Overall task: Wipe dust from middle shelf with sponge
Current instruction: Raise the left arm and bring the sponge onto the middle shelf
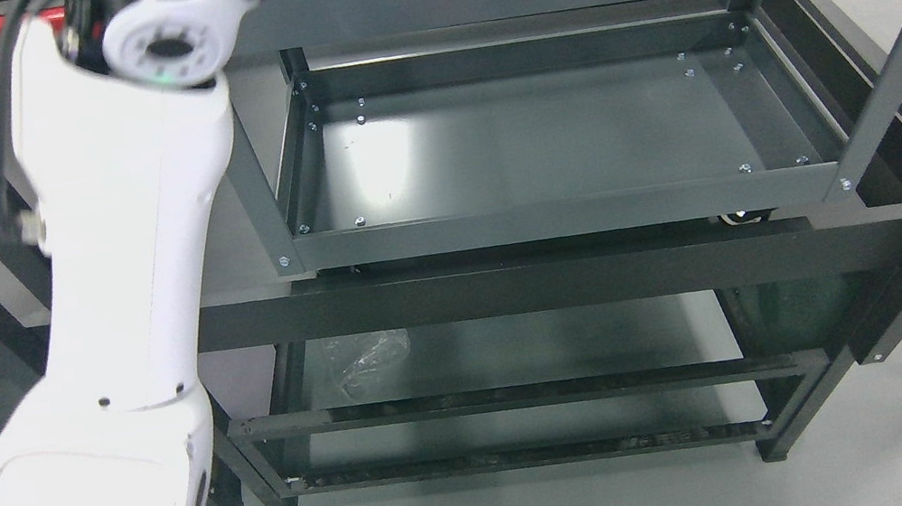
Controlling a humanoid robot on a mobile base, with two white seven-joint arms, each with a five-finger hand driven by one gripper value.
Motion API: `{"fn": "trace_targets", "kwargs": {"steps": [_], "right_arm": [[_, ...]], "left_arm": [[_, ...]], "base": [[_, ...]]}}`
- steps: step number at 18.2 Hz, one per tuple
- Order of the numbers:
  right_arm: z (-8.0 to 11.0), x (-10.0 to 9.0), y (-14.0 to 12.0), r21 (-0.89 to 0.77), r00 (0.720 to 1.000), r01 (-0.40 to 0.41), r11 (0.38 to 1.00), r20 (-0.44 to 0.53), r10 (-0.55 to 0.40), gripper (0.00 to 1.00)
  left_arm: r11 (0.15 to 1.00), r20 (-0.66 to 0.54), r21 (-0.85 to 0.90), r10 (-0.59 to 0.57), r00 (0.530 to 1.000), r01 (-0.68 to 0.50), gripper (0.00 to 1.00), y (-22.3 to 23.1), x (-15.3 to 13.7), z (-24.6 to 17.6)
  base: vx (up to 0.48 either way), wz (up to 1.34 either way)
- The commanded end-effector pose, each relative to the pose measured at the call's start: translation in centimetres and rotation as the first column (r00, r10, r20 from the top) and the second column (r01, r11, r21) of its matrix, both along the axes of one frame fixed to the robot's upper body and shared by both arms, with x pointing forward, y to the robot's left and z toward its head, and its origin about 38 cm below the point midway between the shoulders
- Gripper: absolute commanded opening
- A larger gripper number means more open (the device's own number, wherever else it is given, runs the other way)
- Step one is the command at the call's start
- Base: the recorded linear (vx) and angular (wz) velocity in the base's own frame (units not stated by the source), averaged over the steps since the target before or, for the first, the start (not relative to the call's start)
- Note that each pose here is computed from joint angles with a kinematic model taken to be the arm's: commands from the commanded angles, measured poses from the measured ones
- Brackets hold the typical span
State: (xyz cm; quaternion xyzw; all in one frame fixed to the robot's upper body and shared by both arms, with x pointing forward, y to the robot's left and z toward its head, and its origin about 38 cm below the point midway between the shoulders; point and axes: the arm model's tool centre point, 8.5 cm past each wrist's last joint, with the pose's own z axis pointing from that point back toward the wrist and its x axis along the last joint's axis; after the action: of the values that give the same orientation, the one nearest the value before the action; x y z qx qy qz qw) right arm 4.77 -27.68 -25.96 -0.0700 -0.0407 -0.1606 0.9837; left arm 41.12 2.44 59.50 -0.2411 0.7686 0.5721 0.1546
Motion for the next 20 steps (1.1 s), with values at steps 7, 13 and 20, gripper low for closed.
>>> {"fn": "trace_targets", "kwargs": {"steps": [7, 13, 20], "right_arm": [[0.1, -0.1, -1.1, -0.003, 0.999, 0.005, 1.000, -0.052, -0.005, 1.00], [0.1, -0.2, -1.1, -0.003, 0.999, 0.005, 1.000, -0.053, -0.005, 1.00], [0.1, -0.2, -1.1, -0.003, 0.999, 0.005, 1.000, -0.053, -0.005, 1.00]], "left_arm": [[0.862, 0.068, 0.369, 0.348, 0.935, -0.347, 0.00, -8.2, 7.1, -7.4], [0.819, 0.041, 0.465, 0.359, 0.933, -0.336, 0.00, -8.7, 9.2, -15.0], [0.870, 0.006, 0.351, 0.369, 0.930, -0.347, 0.00, -7.1, 9.5, -11.8]], "base": [[-0.006, -0.02], [-0.001, 0.00], [0.000, 0.00]]}}
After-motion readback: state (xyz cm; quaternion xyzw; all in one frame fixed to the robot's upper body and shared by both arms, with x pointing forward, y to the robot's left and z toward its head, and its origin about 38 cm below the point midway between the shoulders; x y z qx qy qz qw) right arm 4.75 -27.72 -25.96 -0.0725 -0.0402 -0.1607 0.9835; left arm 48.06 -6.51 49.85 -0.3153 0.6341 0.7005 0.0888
